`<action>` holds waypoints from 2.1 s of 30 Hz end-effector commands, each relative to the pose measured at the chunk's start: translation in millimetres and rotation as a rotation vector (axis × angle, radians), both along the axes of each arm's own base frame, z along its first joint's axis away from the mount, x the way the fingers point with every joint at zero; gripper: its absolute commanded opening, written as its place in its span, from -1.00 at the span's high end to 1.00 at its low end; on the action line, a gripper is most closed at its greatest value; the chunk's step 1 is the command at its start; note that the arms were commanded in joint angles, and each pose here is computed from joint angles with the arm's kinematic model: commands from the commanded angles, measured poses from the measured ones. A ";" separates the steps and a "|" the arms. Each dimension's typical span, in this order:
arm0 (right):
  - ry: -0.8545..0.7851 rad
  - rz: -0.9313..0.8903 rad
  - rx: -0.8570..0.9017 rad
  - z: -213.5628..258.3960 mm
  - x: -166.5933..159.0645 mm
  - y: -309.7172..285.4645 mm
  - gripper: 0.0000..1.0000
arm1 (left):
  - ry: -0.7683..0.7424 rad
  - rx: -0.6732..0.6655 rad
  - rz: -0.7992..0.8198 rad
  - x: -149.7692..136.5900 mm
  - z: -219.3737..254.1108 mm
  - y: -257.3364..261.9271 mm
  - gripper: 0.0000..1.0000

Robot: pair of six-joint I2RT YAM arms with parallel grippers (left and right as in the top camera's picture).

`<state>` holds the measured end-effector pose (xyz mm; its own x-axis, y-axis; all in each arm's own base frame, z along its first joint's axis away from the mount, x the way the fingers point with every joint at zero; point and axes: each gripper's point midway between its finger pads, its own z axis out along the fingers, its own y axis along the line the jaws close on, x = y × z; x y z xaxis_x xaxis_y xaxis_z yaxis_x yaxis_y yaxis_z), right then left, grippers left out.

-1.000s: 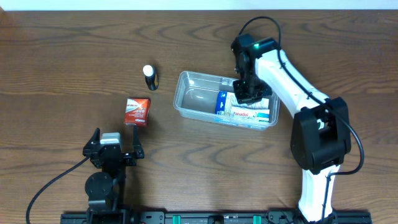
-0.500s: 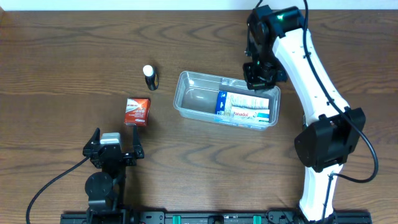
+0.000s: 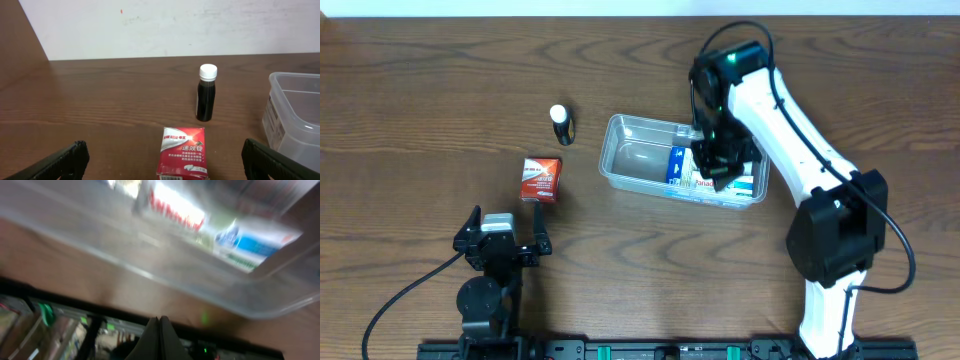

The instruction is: Pack container

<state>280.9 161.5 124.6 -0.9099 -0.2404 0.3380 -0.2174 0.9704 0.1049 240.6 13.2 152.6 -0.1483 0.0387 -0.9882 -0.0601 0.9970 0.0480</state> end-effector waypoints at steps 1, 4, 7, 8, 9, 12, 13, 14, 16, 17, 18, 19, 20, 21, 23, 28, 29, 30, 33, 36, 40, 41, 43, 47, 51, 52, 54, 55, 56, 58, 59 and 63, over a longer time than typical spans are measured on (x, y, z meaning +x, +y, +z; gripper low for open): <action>-0.016 0.035 0.024 15.1 -22.7 -4.3 0.97 | 0.038 0.008 -0.010 0.2 -16.7 -1.5 -0.96; -0.043 0.033 0.036 14.3 -35.9 -11.3 0.97 | 0.038 0.008 -0.010 0.2 -16.7 -1.5 -0.96; -0.072 0.003 0.041 12.7 -45.3 -17.4 0.97 | 0.038 0.008 -0.010 0.2 -16.7 -1.5 -0.96; -0.083 -0.013 0.041 11.1 -48.2 -19.2 0.97 | 0.038 0.008 -0.010 0.2 -16.7 -1.5 -0.96; -0.094 -0.026 0.043 8.3 -50.5 -20.5 0.97 | 0.038 0.008 -0.010 0.2 -16.7 -1.5 -0.96; -0.126 -0.058 0.034 -4.2 -53.9 -24.7 0.97 | 0.038 0.008 -0.010 0.2 -16.7 -1.5 -0.96; -0.136 -0.073 0.016 -9.7 -53.4 -27.5 0.97 | 0.038 0.008 -0.010 0.2 -16.7 -1.5 -0.96; -0.144 -0.091 -0.009 -16.3 -53.2 -31.3 0.97 | 0.038 0.008 -0.010 0.2 -16.7 -1.5 -0.96; -0.148 -0.111 -0.043 -27.2 -54.3 -36.7 0.97 | 0.038 0.008 -0.010 0.2 -16.7 -1.5 -0.96; -0.152 -0.113 -0.046 -31.7 -54.1 -37.5 0.97 | 0.038 0.008 -0.010 0.2 -16.6 -1.5 -0.96; -0.162 -0.113 -0.043 -35.8 -52.2 -37.1 0.97 | 0.038 0.008 -0.010 0.2 -16.7 -1.5 -0.96; -0.169 -0.114 -0.040 -37.4 -50.7 -36.4 0.97 | 0.038 0.008 -0.010 0.2 -16.7 -1.5 -0.96; -0.181 -0.117 -0.034 -38.0 -47.6 -35.5 0.98 | 0.038 0.008 -0.010 0.2 -16.7 -1.5 -0.96; -0.191 -0.120 -0.030 -38.4 -44.6 -35.3 0.97 | 0.038 0.008 -0.010 0.2 -16.7 -1.5 -0.96; -0.219 -0.146 -0.059 -39.0 -37.5 -42.2 0.98 | 0.038 0.008 -0.010 0.2 -16.7 -1.5 -0.96; -0.278 -0.206 -0.179 -39.4 -24.3 -71.9 0.98 | 0.038 0.008 -0.010 0.2 -16.7 -1.5 -0.96; -0.284 -0.211 -0.186 -39.5 -22.6 -74.8 0.97 | 0.038 0.008 -0.010 0.2 -16.7 -1.5 -0.96; -0.291 -0.216 -0.191 -39.8 -20.5 -76.9 0.98 | 0.038 0.008 -0.010 0.2 -16.7 -1.5 -0.96; -0.314 -0.228 -0.182 -40.8 -13.8 -77.7 0.97 | 0.038 0.008 -0.010 0.2 -16.7 -1.5 -0.96; -0.344 -0.227 -0.165 -41.6 -5.9 -74.9 0.97 | 0.038 0.008 -0.010 0.2 -16.6 -1.5 -0.96; -0.387 -0.233 -0.144 -41.9 5.2 -70.8 0.98 | 0.038 0.008 -0.010 0.2 -16.7 -1.5 -0.96; -0.398 -0.231 -0.138 -41.9 7.9 -69.8 0.98 | 0.038 0.008 -0.010 0.2 -16.7 -1.5 -0.96; -0.417 -0.231 -0.128 -41.9 12.9 -68.0 0.97 | 0.038 0.008 -0.010 0.2 -16.7 -1.5 -0.96; -0.436 -0.227 -0.118 -41.7 17.9 -66.1 0.97 | 0.038 0.008 -0.010 0.2 -16.6 -1.5 -0.96; -0.429 -0.242 -0.113 -41.1 18.0 -69.4 0.98 | 0.038 0.008 -0.010 0.2 -16.7 -1.5 -0.96; -0.422 -0.244 -0.111 -39.6 17.1 -71.6 0.98 | 0.038 0.008 -0.010 0.2 -16.7 -1.5 -0.96; -0.412 -0.255 -0.119 -33.7 14.1 -80.8 0.98 | 0.038 0.008 -0.010 0.2 -16.6 -1.5 -0.96; -0.415 -0.274 -0.125 -28.7 13.1 -87.6 0.98 | 0.038 0.008 -0.010 0.2 -16.7 -1.5 -0.96; -0.422 -0.293 -0.125 -23.1 12.4 -94.1 0.98 | 0.038 0.008 -0.010 0.2 -16.7 -1.5 -0.96; -0.448 -0.337 -0.123 -8.0 10.3 -111.7 0.98 | 0.038 0.008 -0.010 0.2 -16.7 -1.5 -0.96; -0.461 -0.355 -0.123 -2.0 9.3 -119.1 0.98 | 0.038 0.008 -0.010 0.2 -16.7 -1.5 -0.96; -0.509 -0.467 -0.119 23.7 0.3 -156.7 0.98 | 0.038 0.008 -0.010 0.2 -16.7 -1.5 -0.96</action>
<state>282.0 24.7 126.0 -0.9780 0.1877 -0.0916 0.1914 0.9809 -0.0341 240.6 13.2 152.7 -0.1480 0.0387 -0.9882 -0.0601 0.9970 0.0480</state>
